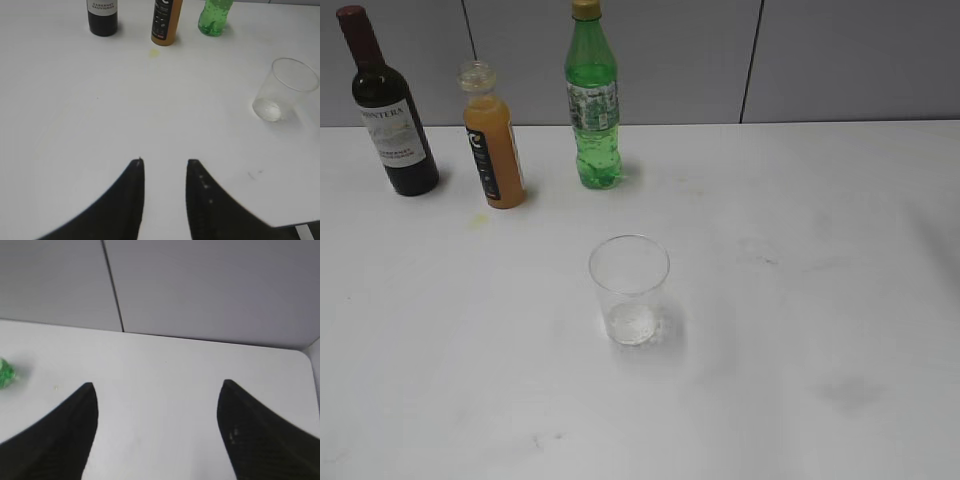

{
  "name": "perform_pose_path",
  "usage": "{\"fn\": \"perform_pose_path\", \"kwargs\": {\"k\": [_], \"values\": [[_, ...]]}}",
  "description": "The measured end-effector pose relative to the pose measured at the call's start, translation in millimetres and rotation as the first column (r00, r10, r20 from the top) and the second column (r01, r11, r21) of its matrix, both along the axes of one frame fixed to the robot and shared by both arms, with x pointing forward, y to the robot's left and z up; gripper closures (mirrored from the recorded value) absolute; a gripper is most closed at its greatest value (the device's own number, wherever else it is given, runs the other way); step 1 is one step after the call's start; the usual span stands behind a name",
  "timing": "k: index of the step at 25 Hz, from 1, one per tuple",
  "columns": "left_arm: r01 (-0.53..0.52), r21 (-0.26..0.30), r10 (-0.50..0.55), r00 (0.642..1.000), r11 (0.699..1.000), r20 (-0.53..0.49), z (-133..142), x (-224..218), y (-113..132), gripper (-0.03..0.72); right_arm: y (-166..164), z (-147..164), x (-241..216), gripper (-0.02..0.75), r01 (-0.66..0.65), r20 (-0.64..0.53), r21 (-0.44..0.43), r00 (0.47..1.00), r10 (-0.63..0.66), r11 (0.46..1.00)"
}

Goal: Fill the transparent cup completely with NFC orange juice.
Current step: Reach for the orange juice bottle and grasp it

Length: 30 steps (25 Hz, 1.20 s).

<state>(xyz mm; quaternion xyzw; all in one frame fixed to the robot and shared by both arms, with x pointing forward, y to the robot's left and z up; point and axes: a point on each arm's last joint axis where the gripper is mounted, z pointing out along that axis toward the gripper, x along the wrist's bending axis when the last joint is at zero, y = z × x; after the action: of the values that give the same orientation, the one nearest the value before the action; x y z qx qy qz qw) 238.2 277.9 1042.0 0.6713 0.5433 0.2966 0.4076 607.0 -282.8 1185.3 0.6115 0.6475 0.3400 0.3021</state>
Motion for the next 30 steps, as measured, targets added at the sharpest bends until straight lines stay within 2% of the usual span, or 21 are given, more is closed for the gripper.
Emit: {"fn": "perform_pose_path", "kwargs": {"k": [2,4,6,11,21,30], "values": [[0.000,0.000,0.000,1.000,1.000,0.000,0,0,0,0.455,2,13,-17,0.163,-0.084,-0.002,-0.068,0.996,0.084,0.994],[0.000,0.000,0.000,1.000,1.000,0.000,0,0,0,0.455,4,20,-35,0.163,-0.178,-0.056,-0.135,0.983,0.172,0.975],[0.000,0.000,0.000,1.000,1.000,0.000,0,0,0,0.455,5,22,-50,0.163,-0.233,-0.100,-0.161,0.970,0.219,0.959],[0.000,0.000,0.000,1.000,1.000,0.000,0,0,0,0.452,4,10,-93,0.163,-0.194,-0.105,-0.101,0.977,0.183,0.976],[0.000,0.000,0.000,1.000,1.000,0.000,0,0,0,0.456,-1,-57,-202,0.163,-0.125,-0.015,-0.065,0.992,0.124,0.990],[0.000,0.000,0.000,1.000,1.000,0.000,0,0,0,0.459,-3,-117,-270,0.163,-0.083,0.020,-0.018,0.996,0.083,0.996]]}}
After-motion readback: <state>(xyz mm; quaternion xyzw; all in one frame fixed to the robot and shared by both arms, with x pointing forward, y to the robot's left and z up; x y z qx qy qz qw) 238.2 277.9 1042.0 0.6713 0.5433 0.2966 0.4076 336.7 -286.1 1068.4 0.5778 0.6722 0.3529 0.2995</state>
